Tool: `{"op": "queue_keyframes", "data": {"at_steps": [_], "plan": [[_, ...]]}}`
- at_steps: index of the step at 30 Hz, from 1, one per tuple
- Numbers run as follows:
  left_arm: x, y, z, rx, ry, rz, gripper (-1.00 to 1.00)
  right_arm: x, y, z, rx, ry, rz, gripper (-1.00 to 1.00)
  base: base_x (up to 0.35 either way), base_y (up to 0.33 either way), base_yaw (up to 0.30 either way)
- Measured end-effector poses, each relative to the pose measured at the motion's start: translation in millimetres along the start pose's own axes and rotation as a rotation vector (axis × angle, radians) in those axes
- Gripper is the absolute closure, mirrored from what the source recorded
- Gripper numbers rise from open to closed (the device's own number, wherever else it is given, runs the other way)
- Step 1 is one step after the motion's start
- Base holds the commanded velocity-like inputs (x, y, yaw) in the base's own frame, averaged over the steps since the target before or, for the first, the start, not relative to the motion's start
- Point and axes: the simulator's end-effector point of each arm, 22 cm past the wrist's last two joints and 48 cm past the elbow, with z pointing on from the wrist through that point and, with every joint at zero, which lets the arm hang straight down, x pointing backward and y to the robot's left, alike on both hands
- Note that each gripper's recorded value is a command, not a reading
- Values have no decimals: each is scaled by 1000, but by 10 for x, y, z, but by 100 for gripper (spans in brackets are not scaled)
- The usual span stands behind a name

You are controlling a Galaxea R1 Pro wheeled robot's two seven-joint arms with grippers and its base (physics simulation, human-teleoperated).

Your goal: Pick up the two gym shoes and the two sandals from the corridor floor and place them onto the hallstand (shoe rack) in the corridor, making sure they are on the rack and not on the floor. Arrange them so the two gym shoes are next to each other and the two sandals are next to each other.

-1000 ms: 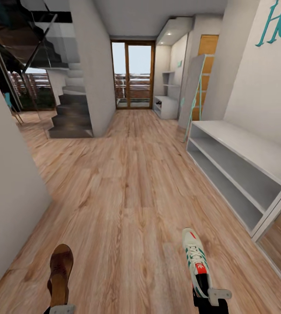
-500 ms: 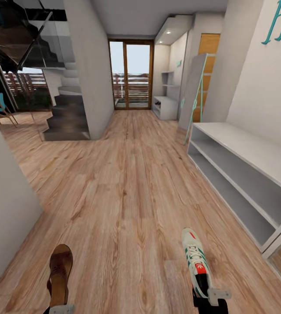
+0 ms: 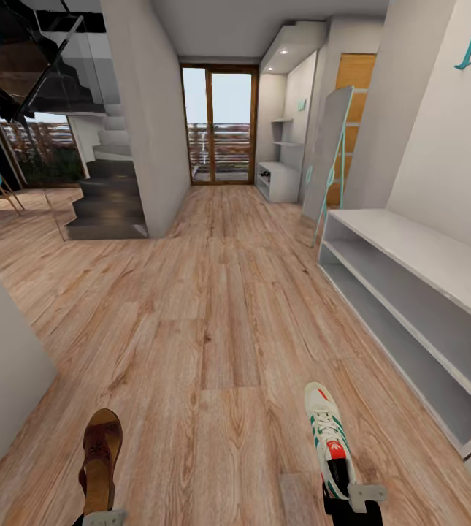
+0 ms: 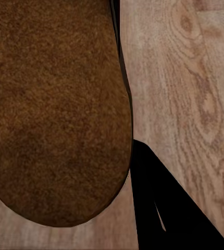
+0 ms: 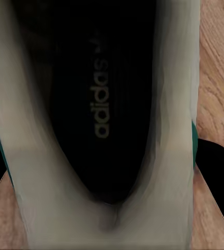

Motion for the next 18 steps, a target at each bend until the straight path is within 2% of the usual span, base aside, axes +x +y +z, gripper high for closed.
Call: {"op": "queue_keyframes", "data": {"at_steps": [18], "plan": [[-2,-8,0,1,-1,-1,100,117,22,-26,-4,26,2,100,336,0,0]]}}
